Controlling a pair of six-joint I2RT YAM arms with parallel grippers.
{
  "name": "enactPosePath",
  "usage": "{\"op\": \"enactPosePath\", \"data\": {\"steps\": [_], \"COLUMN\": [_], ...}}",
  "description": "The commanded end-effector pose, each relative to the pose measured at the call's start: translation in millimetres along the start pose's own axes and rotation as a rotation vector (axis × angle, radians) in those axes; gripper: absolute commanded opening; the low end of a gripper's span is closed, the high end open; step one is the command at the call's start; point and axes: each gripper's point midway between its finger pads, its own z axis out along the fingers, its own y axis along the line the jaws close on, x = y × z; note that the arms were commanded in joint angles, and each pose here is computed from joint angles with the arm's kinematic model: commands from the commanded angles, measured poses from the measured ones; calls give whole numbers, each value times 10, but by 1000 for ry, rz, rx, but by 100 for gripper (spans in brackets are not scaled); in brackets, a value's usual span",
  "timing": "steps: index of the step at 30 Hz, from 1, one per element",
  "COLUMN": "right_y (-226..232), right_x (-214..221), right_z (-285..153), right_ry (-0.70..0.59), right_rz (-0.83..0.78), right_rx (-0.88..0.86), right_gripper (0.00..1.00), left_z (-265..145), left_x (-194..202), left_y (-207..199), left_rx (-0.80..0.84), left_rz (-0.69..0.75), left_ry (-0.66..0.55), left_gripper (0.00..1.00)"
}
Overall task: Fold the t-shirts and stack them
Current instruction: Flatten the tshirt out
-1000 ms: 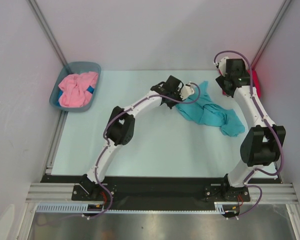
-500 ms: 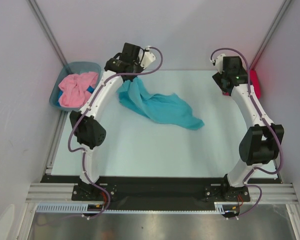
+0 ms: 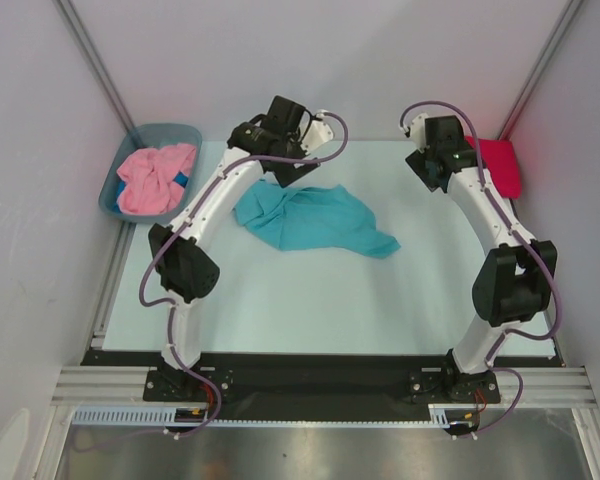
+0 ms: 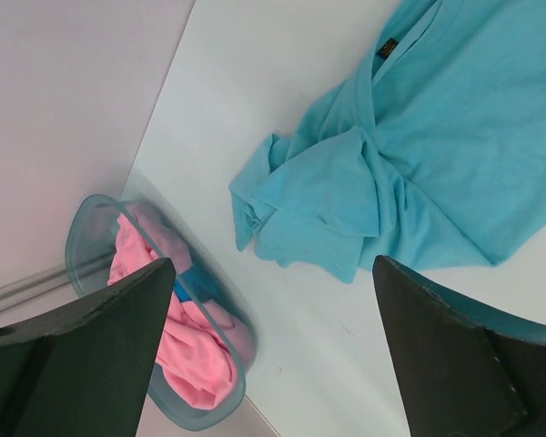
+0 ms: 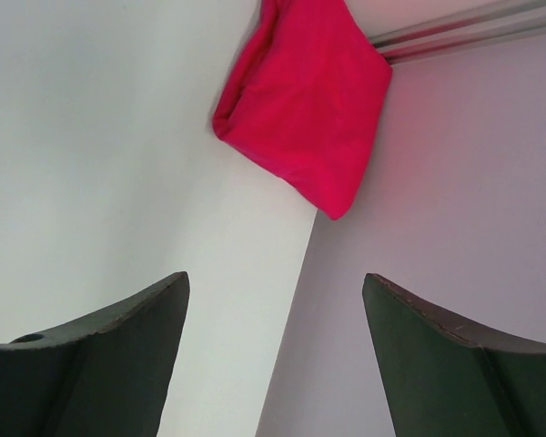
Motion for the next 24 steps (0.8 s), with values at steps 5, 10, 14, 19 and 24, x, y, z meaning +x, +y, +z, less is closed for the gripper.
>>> {"op": "enactPosePath", "data": {"steps": [5, 10, 14, 19, 24], "right_y": [511, 1011, 1227, 1582, 2089], "right_x": [-43, -247, -604, -962, -1171], "right_z": [132, 151, 172, 374, 483], "right_ry": [32, 35, -28, -71, -91], "right_rz": [100, 172, 176, 174, 135], "right_rx": [-227, -445, -498, -550, -627], "right_gripper": [76, 56, 24, 22, 21], "left_z": [130, 229, 133, -26, -217], "left_x": [51, 244, 406, 573, 639], "left_y": [89, 328, 480, 679, 759], "left_rx": [-40, -141, -187, -205, -227], "left_rz": [-43, -235, -278, -303, -233], "left_ry": [23, 50, 56, 48, 35], "left_gripper": [93, 91, 89, 89, 89]}}
